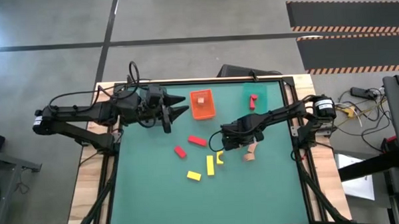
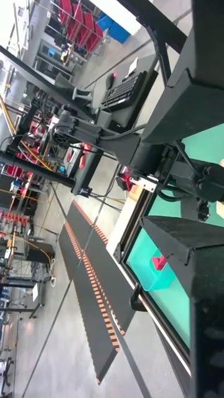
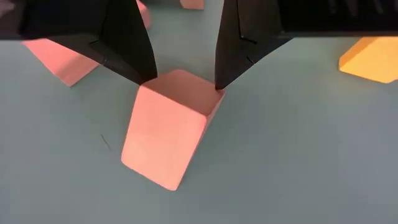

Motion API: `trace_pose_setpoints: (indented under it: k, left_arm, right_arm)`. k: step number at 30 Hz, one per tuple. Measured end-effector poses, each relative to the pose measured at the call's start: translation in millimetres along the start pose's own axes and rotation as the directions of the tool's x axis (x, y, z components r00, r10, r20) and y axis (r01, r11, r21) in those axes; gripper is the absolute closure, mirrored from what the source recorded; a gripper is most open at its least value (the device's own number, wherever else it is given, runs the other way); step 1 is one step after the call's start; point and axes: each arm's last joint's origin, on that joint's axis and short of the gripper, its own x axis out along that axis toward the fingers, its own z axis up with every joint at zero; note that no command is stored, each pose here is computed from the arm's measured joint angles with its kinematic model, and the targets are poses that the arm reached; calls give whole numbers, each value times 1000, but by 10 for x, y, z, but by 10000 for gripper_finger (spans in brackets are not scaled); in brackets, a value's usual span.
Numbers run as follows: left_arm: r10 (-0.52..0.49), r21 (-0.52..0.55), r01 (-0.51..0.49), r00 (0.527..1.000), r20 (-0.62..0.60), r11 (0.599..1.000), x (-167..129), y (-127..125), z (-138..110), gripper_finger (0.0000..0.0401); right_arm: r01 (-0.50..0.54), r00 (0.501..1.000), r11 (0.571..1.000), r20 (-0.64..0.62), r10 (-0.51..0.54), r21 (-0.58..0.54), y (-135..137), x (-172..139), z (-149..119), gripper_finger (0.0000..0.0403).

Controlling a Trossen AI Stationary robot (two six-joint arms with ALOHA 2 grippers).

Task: Sort & place blocks by color
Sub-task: Put the brown block into the orange bin

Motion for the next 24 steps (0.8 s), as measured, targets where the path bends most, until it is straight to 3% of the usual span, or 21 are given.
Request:
trace_pose_setpoints:
  k: [9,24]
  left_arm:
    - [0,0,0,1000,0,1000,0,1,0,216]
    - [11,1,-11,1000,4,1000,7,25,9,216]
  right_arm:
    - [1,1000,1000,11,0,-26,9,-14,12,248]
    - [0,999,1000,46,0,2,-42,-34,209,185]
